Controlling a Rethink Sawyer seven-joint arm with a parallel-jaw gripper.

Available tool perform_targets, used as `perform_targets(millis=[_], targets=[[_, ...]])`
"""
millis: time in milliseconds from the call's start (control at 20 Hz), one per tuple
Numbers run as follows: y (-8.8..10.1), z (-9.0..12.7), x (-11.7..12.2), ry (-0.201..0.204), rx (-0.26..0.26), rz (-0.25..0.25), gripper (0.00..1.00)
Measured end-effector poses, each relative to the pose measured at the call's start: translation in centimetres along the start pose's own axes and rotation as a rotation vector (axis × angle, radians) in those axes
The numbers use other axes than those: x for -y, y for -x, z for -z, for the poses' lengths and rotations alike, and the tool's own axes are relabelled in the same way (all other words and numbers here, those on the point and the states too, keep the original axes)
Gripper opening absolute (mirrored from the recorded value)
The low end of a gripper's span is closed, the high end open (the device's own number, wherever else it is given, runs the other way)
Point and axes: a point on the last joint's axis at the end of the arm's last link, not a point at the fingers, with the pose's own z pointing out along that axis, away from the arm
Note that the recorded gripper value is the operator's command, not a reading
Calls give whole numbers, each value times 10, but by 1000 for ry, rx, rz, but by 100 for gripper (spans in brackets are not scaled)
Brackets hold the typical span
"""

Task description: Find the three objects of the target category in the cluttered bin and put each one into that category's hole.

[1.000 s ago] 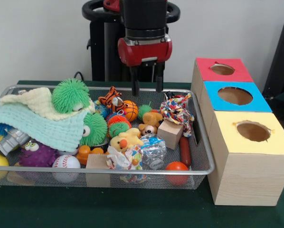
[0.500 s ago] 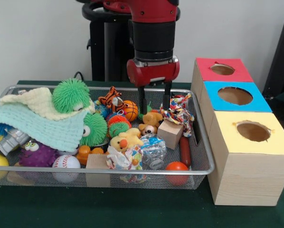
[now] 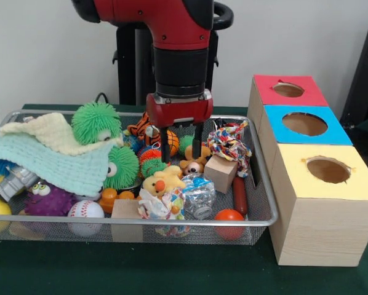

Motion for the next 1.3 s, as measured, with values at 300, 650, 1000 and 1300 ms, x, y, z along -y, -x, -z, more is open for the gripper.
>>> perform_targets(millis=[300, 650, 1000, 1300], targets=[[-4, -4, 9, -13, -6, -11, 100], [-3, -3, 10, -16, -4, -11, 100], [-1, -3, 11, -20, 0, -10, 100], [6, -4, 6, -25, 5, 4, 100]])
